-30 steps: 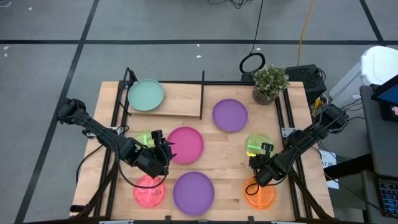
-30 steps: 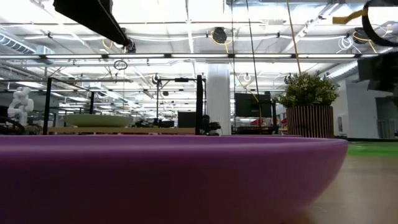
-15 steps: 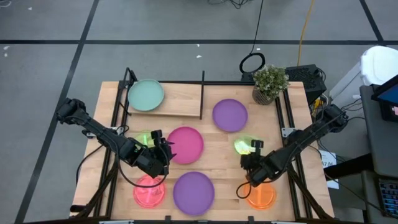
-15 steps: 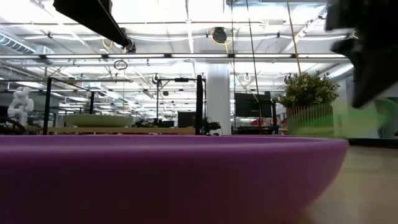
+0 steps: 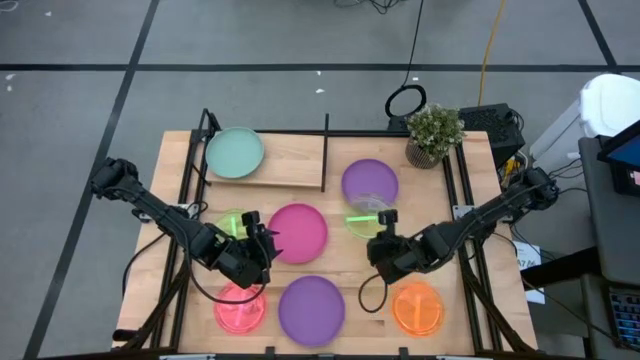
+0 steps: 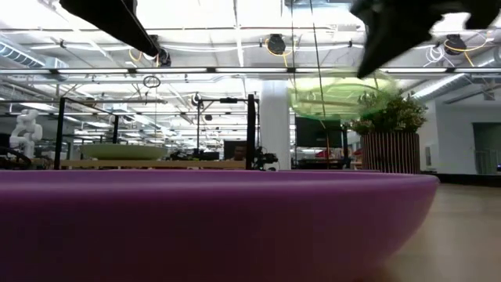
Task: Place and stack plates onto a shelf
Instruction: Put the right green transparent plate on the shelf
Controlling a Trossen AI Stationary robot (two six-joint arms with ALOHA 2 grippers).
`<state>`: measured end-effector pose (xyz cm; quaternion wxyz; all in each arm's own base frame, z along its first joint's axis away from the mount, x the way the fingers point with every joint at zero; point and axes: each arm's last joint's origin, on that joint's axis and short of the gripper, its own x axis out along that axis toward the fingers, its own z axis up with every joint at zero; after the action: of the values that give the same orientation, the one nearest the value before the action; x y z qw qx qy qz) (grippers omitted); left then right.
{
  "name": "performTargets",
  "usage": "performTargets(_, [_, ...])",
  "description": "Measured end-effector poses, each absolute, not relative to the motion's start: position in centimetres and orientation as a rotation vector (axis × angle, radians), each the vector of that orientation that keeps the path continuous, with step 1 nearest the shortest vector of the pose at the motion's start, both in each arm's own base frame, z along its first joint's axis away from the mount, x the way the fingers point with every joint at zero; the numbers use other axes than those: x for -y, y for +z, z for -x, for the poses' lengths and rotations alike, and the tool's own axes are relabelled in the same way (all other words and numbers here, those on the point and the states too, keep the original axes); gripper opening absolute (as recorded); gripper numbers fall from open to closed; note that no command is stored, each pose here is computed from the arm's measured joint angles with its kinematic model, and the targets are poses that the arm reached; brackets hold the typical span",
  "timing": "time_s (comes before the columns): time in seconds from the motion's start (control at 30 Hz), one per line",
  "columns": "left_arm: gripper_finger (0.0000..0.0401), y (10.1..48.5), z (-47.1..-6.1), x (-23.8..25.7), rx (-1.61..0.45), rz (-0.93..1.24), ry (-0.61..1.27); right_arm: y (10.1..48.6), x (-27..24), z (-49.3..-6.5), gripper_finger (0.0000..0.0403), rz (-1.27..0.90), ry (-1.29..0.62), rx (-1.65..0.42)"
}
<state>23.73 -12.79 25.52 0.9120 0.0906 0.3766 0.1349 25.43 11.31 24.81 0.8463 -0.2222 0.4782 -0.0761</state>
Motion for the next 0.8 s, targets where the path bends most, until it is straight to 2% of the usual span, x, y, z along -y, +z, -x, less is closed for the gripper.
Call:
performTargets(0.23, [0.0223,25.5,-23.6,12.8,-0.781,-0.170,0.288,26.0,-10.2,-27.9,0.0000,0.602,-0.092,-0.861])
performTargets(0.8, [0.0223,25.2,-22.0,14.6,-0.787,-0.064,0.288,28.9,-6.1,-32.1,0.0000,0.771,-0.020,-0.522])
